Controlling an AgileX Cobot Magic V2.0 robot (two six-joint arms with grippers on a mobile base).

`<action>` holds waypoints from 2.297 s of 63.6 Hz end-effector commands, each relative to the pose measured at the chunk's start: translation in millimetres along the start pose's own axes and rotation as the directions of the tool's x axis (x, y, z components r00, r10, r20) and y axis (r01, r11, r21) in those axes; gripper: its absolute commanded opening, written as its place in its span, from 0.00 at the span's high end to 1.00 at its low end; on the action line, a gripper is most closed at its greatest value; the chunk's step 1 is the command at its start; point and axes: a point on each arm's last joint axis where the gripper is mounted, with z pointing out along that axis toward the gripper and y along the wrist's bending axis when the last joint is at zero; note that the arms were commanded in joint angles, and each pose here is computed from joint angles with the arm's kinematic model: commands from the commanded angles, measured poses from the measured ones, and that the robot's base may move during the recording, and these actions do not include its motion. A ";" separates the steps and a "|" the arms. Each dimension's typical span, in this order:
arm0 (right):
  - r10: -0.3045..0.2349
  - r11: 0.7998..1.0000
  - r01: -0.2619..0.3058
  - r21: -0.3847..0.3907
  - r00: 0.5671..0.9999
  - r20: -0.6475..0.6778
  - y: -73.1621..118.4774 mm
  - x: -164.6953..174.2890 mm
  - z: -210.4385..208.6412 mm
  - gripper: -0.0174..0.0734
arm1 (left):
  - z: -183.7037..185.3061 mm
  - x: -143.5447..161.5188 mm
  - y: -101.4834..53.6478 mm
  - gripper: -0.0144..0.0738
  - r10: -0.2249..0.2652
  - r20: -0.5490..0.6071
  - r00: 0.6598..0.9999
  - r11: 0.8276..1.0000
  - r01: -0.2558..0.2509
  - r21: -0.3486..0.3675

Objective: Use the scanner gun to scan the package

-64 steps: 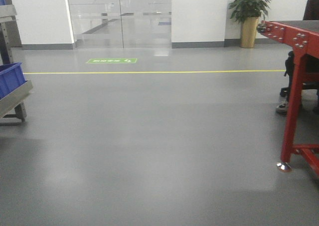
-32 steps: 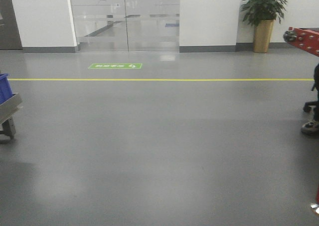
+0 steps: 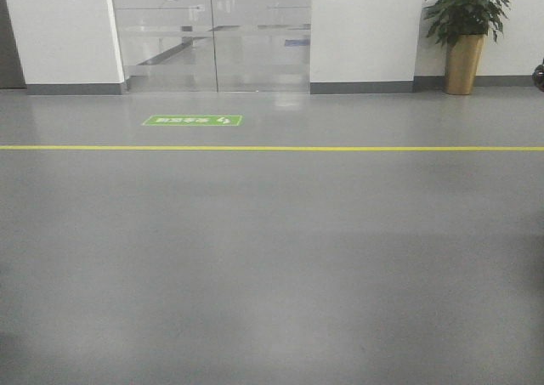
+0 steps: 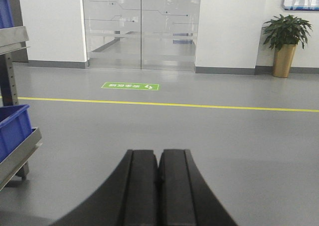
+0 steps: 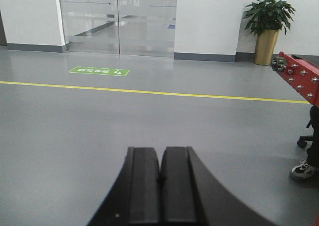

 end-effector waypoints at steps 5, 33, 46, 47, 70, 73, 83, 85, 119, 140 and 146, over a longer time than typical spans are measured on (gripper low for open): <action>-0.006 1.000 0.006 0.004 1.000 0.019 -0.3 -1.7 -0.3 0.98 | -0.4 -2.7 0.1 0.96 -0.015 0.023 1.000 1.000 0.015 -0.002; -0.006 1.000 0.006 0.004 1.000 0.019 -0.3 -1.7 -0.3 0.98 | -0.4 -2.7 0.1 0.96 -0.015 0.023 1.000 1.000 0.015 -0.002; -0.006 1.000 0.006 0.004 1.000 0.019 -0.3 -1.7 -0.3 0.98 | -0.4 -2.7 0.1 0.96 -0.015 0.023 1.000 1.000 0.015 -0.002; -0.006 1.000 0.006 0.004 1.000 0.019 -0.3 -1.7 -0.3 0.98 | -0.4 -2.7 0.1 0.96 -0.015 0.023 1.000 1.000 0.015 -0.002; -0.006 1.000 0.006 0.004 1.000 0.021 -0.3 -1.8 -0.3 0.98 | -0.4 -2.7 0.1 0.96 -0.015 0.023 1.000 1.000 0.015 -0.002; -0.006 1.000 0.006 0.004 1.000 0.021 -0.3 -1.8 -0.3 0.98 | -0.4 -2.7 0.1 0.96 -0.015 0.023 1.000 1.000 0.015 -0.002; -0.006 1.000 0.006 0.004 1.000 0.021 -0.3 -1.8 -0.3 0.98 | -0.4 -2.7 0.1 0.96 -0.015 0.023 1.000 1.000 0.015 -0.002; -0.006 1.000 0.006 0.004 1.000 0.021 -0.3 -1.8 -0.3 0.98 | -0.4 -2.7 0.1 0.96 -0.015 0.023 1.000 1.000 0.015 -0.002; -0.006 1.000 0.006 0.004 1.000 0.021 -0.3 -1.8 -0.3 0.98 | -0.4 -2.7 0.1 0.96 -0.015 0.023 1.000 1.000 0.015 -0.002; -0.006 1.000 0.006 0.004 1.000 0.021 -0.3 -1.8 -0.3 0.98 | -0.4 -2.7 0.4 0.96 -0.015 0.023 1.000 1.000 0.015 -0.006; -0.006 1.000 0.006 0.004 1.000 0.021 -0.3 -1.8 -0.3 0.98 | -0.4 -2.7 0.4 0.96 -0.015 0.023 1.000 1.000 0.015 -0.006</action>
